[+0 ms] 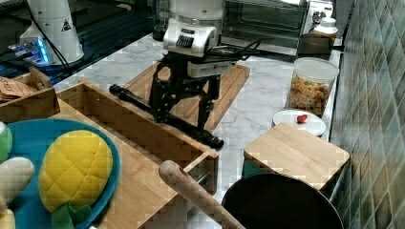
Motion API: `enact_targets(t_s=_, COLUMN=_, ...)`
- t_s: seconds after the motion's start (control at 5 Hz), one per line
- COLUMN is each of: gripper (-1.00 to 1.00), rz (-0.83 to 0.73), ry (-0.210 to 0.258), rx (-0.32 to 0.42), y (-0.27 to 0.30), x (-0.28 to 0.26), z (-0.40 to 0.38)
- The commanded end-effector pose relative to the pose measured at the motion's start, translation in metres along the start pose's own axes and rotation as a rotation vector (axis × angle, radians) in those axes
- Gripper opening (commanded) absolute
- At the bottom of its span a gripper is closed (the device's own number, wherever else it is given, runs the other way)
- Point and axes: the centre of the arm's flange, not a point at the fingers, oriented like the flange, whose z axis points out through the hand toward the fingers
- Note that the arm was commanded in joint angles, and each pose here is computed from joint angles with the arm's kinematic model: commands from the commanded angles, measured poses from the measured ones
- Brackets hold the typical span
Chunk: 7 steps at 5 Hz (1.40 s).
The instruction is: Open the drawer.
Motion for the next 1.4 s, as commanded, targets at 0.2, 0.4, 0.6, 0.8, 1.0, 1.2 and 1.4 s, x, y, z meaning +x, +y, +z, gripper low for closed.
enact_targets(t_s=0.2, gripper=1.0, rz=-0.171, ry=0.008, rx=0.122, y=-0.232, x=-0.091, z=-0.056)
enact_targets(t_s=0.4, gripper=1.0, rz=-0.174, ry=-0.002, rx=0.136, y=-0.234, x=-0.1, z=-0.06)
enact_targets(t_s=0.6, gripper=1.0, rz=-0.143, ry=0.024, rx=0.151, y=-0.227, x=-0.104, z=-0.065)
enact_targets(t_s=0.8, gripper=1.0, rz=-0.149, ry=0.049, rx=0.197, y=-0.224, x=-0.096, z=-0.06)
enact_targets(t_s=1.0, gripper=1.0, rz=-0.054, ry=0.051, rx=0.226, y=-0.233, x=-0.096, z=-0.07)
enact_targets(t_s=1.2, gripper=1.0, rz=-0.054, ry=0.051, rx=0.226, y=-0.233, x=-0.096, z=-0.07)
enact_targets(t_s=1.4, gripper=1.0, rz=-0.054, ry=0.051, rx=0.226, y=-0.233, x=-0.096, z=-0.07)
